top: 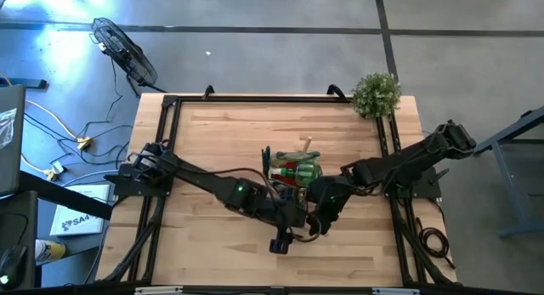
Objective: Pick & Place Garden tools in Gardening bag
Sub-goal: Put the brown trowel into the gardening bag
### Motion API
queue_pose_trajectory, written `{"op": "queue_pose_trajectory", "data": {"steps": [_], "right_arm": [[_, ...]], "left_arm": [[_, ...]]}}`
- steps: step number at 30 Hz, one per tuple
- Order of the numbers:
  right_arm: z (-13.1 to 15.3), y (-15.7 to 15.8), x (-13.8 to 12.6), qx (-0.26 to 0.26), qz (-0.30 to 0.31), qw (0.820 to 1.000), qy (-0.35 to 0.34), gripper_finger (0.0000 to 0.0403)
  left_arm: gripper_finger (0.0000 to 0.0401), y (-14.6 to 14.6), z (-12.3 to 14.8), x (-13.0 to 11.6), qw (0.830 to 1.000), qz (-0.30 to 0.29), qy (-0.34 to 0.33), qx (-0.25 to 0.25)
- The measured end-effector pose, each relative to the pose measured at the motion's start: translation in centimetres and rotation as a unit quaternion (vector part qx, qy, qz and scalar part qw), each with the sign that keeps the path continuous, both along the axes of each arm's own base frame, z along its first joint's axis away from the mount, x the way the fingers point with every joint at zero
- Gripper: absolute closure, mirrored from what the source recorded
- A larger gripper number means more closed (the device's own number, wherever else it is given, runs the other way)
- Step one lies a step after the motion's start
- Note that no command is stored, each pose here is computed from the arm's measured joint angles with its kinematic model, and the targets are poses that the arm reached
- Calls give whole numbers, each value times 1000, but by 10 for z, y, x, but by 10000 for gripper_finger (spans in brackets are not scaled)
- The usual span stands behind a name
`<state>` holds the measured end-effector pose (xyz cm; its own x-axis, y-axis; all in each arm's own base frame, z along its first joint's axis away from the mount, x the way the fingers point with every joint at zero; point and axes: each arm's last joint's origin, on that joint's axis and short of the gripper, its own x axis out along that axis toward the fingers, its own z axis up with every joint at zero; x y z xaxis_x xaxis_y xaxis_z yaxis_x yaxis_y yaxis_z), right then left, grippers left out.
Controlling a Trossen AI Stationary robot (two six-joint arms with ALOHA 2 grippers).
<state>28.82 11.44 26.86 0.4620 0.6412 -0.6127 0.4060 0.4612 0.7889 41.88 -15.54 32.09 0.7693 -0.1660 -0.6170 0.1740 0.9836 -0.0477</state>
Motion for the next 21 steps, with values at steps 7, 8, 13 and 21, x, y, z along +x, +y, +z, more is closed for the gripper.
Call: {"op": "queue_pose_trajectory", "data": {"steps": [7,8,13,21], "right_arm": [[0,0,0,-6,8,1000,-10,344],[0,0,0,-6,8,1000,-9,344],[0,-1,0,-8,5,1000,-9,344],[-1,-1,0,-9,6,1000,-8,344]], "left_arm": [[142,3,-2,3,1000,3,1,-5],[142,3,-3,4,1000,3,0,-6],[142,0,-12,11,1000,-15,2,-17],[142,2,-14,11,1000,-21,6,-10]]}}
